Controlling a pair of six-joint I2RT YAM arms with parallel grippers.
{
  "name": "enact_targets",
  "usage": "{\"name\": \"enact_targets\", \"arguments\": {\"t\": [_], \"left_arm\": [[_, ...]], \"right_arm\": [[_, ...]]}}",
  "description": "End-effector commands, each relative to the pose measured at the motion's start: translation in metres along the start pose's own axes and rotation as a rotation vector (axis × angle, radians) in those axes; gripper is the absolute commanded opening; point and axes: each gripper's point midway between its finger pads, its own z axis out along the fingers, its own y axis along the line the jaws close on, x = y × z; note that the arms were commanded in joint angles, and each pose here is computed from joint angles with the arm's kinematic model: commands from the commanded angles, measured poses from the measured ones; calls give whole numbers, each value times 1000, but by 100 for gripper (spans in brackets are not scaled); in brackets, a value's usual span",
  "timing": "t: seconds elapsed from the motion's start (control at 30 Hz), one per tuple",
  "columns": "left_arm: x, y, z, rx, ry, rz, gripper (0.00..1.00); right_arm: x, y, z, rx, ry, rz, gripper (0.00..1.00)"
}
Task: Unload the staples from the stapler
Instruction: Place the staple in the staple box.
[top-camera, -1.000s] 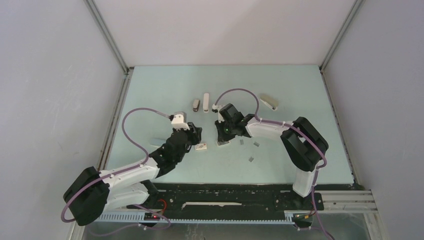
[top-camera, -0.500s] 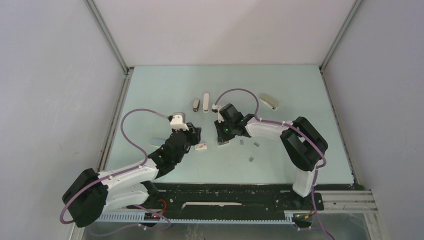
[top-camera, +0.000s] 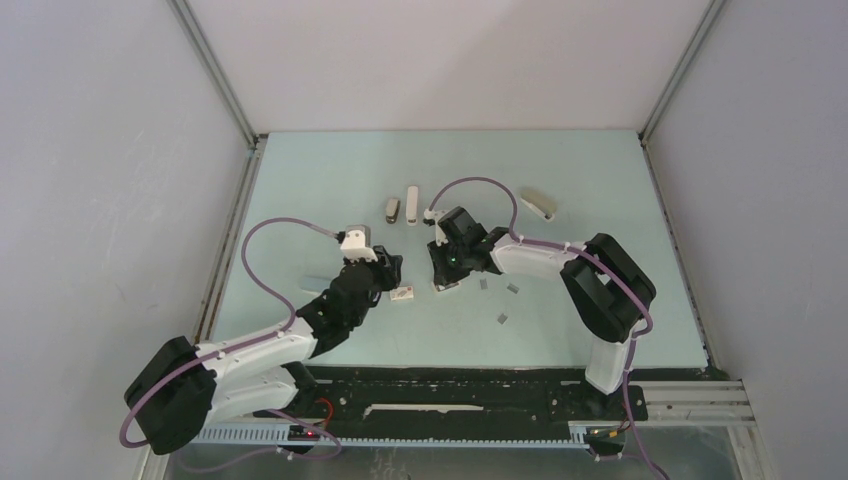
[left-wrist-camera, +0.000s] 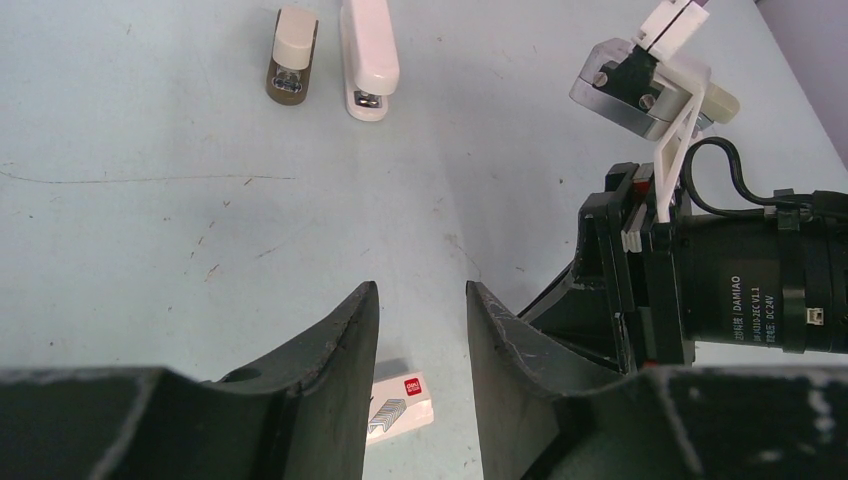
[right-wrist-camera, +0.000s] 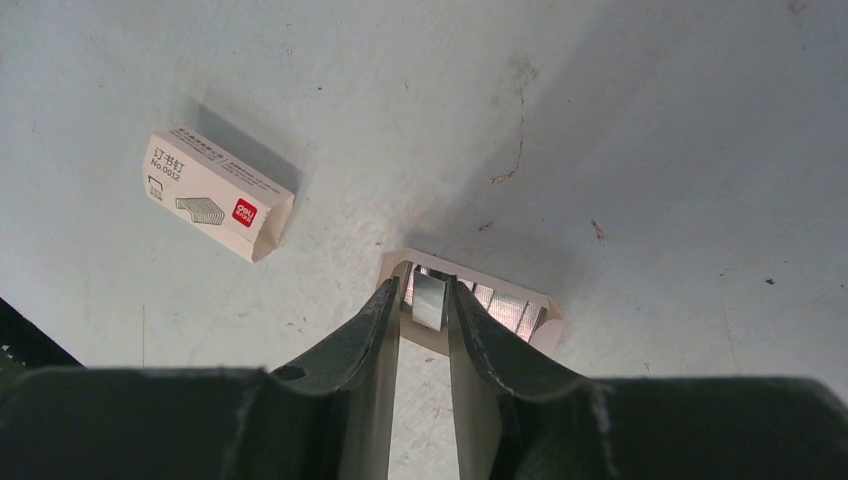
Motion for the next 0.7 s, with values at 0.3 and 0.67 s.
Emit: {"name": "enact_targets", "arguments": {"t": [0.3, 0.67], "left_arm": [[-7, 1, -3, -4, -45, -2, 43], [-7, -2, -1, 2, -40, 5, 43]], "right_arm": [[-42, 10, -29, 9, -122, -71, 29], [-46, 7, -20, 14, -138, -100, 22]]}}
